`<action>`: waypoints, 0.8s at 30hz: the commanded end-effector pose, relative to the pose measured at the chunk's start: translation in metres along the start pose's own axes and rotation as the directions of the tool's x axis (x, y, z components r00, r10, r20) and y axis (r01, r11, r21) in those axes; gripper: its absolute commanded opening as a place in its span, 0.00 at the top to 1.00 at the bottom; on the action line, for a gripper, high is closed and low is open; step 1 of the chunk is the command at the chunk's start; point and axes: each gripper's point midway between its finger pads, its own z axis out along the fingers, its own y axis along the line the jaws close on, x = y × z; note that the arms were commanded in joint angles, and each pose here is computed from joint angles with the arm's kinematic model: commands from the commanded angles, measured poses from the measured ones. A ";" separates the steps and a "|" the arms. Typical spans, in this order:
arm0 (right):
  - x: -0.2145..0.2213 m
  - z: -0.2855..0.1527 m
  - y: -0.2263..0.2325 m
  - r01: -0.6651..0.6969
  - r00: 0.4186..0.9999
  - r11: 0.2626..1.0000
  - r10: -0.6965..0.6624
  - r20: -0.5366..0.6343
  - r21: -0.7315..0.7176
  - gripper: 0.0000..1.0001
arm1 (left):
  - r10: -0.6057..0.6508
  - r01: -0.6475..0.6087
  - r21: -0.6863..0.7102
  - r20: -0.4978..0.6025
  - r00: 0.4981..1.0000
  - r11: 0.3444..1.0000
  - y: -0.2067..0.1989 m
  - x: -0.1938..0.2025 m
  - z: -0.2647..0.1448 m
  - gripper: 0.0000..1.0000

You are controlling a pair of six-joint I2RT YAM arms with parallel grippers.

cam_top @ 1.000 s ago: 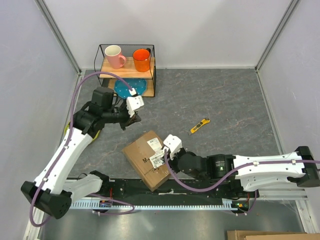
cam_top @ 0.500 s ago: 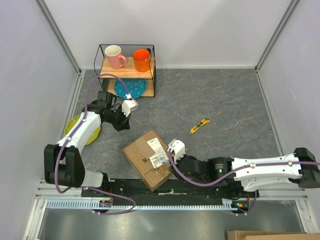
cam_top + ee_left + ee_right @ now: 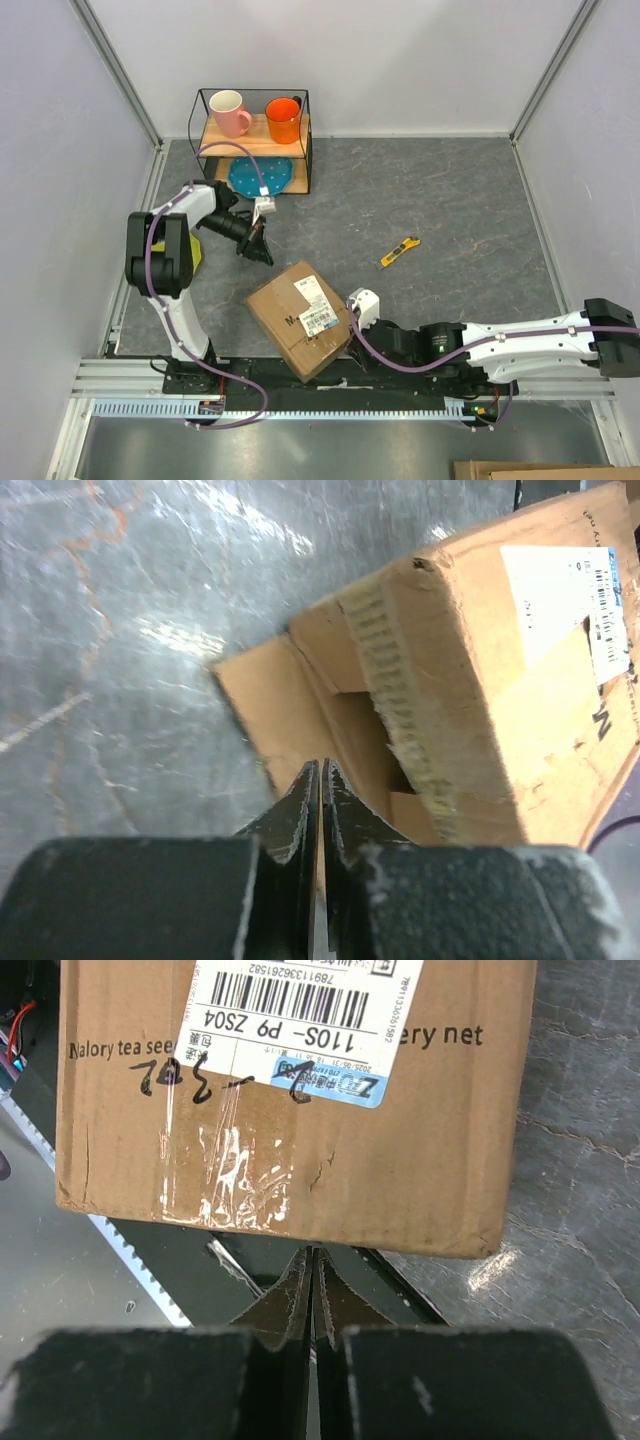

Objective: Unpack the express box
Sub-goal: Adjust the express box at the center of the board.

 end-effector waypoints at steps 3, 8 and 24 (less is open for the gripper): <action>-0.010 0.013 0.008 -0.041 0.998 0.999 0.043 0.054 -0.026 0.94 | -0.025 0.001 0.177 0.134 0.991 0.984 -0.050 -0.024 -0.013 0.87; -0.009 0.023 0.004 -0.050 0.997 0.998 0.052 0.056 -0.034 0.94 | -0.071 0.043 0.202 0.133 0.989 0.978 -0.062 -0.023 -0.008 0.63; -0.021 0.064 -0.005 -0.076 0.994 0.996 0.079 0.074 -0.038 0.97 | 0.049 -0.094 0.229 0.194 0.980 0.969 -0.144 -0.097 -0.014 0.47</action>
